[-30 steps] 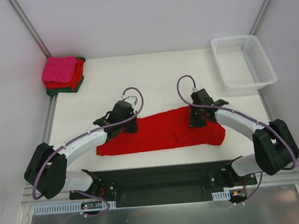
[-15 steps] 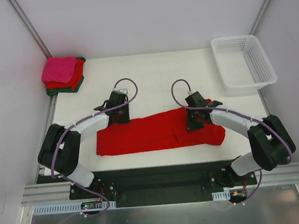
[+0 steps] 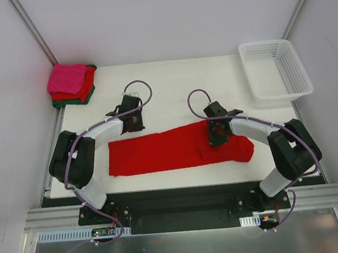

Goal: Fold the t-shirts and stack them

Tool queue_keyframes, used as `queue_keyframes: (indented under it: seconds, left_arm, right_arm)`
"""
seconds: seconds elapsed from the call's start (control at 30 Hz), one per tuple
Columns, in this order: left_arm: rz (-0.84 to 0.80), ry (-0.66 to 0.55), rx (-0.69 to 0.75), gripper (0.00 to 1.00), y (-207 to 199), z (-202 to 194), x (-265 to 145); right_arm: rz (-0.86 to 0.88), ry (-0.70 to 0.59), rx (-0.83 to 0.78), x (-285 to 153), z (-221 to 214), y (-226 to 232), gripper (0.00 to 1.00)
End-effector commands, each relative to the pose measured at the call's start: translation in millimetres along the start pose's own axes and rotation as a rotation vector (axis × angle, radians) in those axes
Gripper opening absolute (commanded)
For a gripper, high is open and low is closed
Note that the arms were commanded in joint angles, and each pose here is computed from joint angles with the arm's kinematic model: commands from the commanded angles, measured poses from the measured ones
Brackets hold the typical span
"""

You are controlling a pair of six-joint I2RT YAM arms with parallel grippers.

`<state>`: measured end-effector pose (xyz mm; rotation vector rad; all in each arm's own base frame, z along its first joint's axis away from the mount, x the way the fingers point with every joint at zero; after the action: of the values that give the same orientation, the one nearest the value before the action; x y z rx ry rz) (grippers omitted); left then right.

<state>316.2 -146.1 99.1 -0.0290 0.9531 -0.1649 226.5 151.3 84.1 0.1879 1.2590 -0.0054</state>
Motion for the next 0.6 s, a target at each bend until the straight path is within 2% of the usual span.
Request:
queue_keyframes:
  seconds: [0.0, 0.3, 0.57]
  left_arm:
    - [0.086, 0.055, 0.001, 0.0, 15, -3, 6]
    - [0.092, 0.112, -0.019, 0.0, 19, -15, 6]
    - [0.106, 0.127, -0.022, 0.0, 23, -24, -1]
  right_arm:
    - [-0.084, 0.0, -0.027, 8, 3, -6, 0.01]
    - [-0.171, 0.005, -0.06, 15, 14, -7, 0.01]
    - [-0.19, -0.013, -0.11, 22, 43, 9, 0.01]
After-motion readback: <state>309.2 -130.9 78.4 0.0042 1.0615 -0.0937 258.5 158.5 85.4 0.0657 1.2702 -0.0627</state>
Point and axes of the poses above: each gripper's point midway between its finger pads, its own x axis out along the fingers, its own y axis along the line the jaws close on, z = x × y, the point moved 7 cm from there along -x, back along the fingers, and after that the axes turned 5 degrees about x, right-handed, at the moved point
